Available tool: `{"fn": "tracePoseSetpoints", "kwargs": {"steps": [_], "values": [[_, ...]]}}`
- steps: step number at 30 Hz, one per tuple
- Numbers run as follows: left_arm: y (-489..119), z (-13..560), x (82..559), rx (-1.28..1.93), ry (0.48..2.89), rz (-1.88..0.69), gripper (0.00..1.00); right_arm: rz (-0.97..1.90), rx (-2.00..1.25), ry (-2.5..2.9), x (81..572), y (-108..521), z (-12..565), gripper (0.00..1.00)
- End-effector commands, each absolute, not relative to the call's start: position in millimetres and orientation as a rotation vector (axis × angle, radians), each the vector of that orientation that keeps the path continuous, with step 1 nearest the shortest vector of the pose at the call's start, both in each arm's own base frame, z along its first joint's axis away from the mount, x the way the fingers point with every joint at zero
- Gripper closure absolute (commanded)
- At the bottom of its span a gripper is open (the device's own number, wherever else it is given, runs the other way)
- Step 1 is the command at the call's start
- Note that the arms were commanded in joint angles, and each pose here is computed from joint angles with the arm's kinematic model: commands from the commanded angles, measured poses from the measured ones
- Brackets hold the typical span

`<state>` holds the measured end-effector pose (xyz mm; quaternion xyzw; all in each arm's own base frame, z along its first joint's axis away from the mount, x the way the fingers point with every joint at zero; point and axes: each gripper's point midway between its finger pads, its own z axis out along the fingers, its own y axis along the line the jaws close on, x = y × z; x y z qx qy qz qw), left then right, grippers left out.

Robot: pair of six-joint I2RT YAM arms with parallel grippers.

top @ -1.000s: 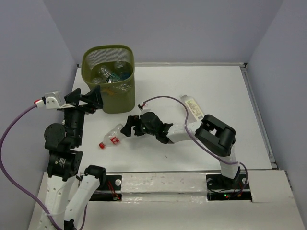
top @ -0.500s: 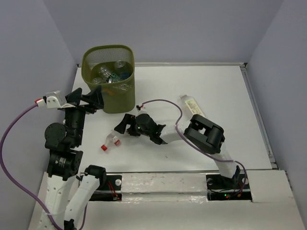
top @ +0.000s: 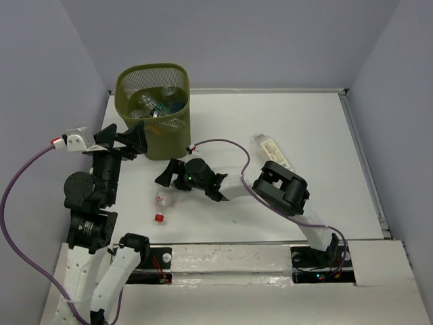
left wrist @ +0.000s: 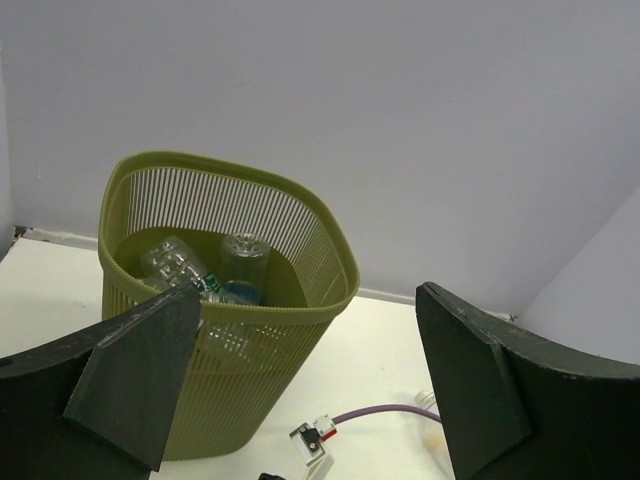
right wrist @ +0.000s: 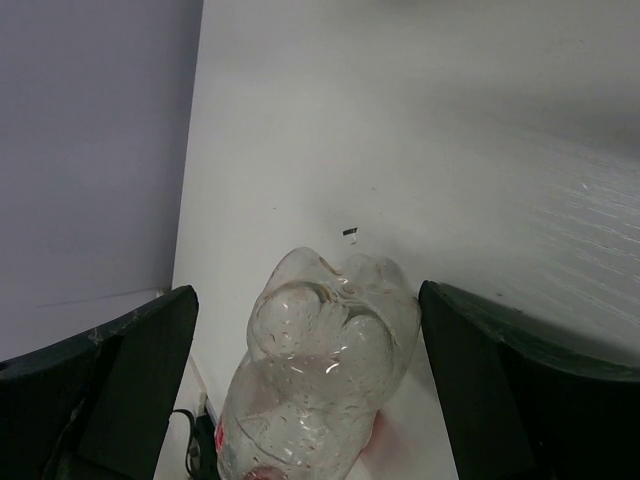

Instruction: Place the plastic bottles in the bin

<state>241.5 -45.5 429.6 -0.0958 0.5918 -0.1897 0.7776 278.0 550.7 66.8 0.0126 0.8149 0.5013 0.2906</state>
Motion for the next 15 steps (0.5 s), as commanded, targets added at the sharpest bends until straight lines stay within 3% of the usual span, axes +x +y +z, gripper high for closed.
{"fn": "tracePoseSetpoints", "kwargs": {"steps": [1,9,11,15], "values": [[-47,436,245,-0.197,1.252,-0.420,0.01,1.215,-0.026,2.200,278,536,62,0.03],[-50,433,249,-0.196,1.265,-0.426,0.01,1.021,-0.259,2.300,260,521,38,0.03],[-50,433,250,-0.196,1.268,-0.426,0.01,1.030,-0.300,2.315,256,525,33,0.07],[-50,431,251,-0.199,1.272,-0.422,0.01,1.102,-0.339,2.331,249,537,33,0.06]]}}
